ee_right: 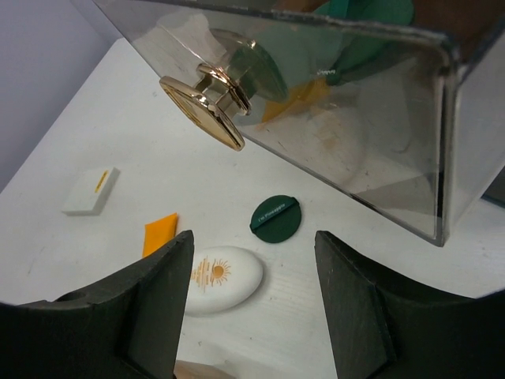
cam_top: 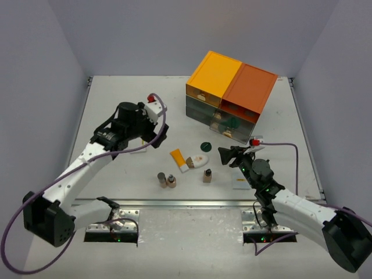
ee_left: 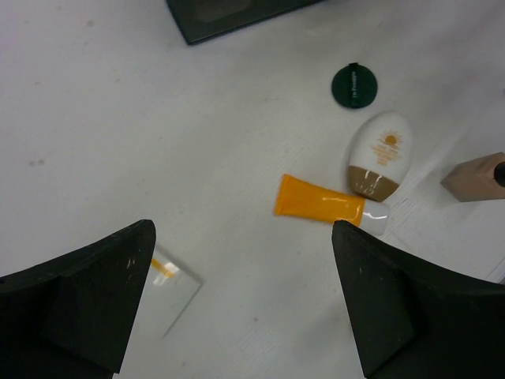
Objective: Organize the makeup
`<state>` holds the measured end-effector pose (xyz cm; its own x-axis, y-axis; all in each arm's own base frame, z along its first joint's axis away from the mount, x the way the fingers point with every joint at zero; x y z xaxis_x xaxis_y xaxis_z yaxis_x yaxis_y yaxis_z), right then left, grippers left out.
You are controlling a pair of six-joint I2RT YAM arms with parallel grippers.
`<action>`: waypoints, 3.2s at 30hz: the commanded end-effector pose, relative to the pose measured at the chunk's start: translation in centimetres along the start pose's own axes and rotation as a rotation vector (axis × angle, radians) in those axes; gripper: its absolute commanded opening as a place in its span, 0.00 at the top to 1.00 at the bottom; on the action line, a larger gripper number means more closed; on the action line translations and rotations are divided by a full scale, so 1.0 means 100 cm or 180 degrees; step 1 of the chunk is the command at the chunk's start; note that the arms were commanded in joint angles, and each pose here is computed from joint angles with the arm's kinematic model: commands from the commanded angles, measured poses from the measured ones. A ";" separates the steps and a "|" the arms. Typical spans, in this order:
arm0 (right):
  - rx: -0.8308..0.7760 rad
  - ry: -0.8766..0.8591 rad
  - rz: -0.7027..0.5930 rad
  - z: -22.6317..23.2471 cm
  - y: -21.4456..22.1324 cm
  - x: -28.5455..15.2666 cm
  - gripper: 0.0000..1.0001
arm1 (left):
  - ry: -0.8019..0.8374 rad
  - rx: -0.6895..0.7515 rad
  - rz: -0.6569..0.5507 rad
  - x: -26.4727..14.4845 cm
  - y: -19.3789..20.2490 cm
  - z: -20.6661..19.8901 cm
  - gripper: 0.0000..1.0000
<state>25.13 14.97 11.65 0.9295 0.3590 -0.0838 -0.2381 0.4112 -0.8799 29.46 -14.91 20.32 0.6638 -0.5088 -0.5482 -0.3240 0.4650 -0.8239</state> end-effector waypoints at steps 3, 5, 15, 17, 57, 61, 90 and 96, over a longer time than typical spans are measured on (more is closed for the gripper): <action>-0.0071 0.0137 0.0245 -0.025 0.033 -0.020 0.38 | 0.0697 -0.0314 -0.0018 0.088 -0.029 -0.023 0.12; -0.0088 0.0142 0.0260 -0.024 0.033 -0.020 0.38 | 0.0817 -0.0428 -0.0008 0.109 -0.032 -0.026 0.14; -0.0125 0.0102 0.0246 -0.018 0.024 -0.016 0.38 | 0.1092 -0.0872 -0.0086 0.183 -0.016 -0.072 0.15; -0.0124 0.0106 0.0237 -0.017 0.023 -0.016 0.38 | 0.1052 -0.0947 0.0028 0.194 -0.006 -0.081 0.15; -0.0139 0.0260 0.0104 -0.026 0.013 -0.022 0.38 | 0.0340 -0.0541 0.0621 0.242 0.066 -0.117 0.94; -0.0144 0.0268 0.0120 -0.027 0.015 -0.023 0.38 | 0.0331 -0.0546 0.0631 0.243 0.067 -0.117 1.00; -0.0268 0.0189 0.0210 -0.018 0.008 -0.022 0.38 | -0.0017 -0.0626 0.0129 0.193 0.023 -0.032 1.00; -0.0389 0.0084 0.0295 -0.009 0.002 -0.022 0.37 | -0.0218 -0.0522 0.0051 0.163 0.016 -0.004 1.00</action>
<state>23.07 13.01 9.43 0.9190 0.3371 -0.2046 -0.3105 0.2988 -0.9024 38.22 -24.85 5.01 0.6127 -0.4561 -0.6455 -0.5285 0.3708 -0.7637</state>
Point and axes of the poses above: each gripper's point midway between its finger pads, its own x axis out along the fingers, its own z axis along the line the jaws close on, y = z × x, the point moved 1 cm from there along -x, back along the fingers, and after that the axes turned 4 degrees about x, right-handed, at the moved point
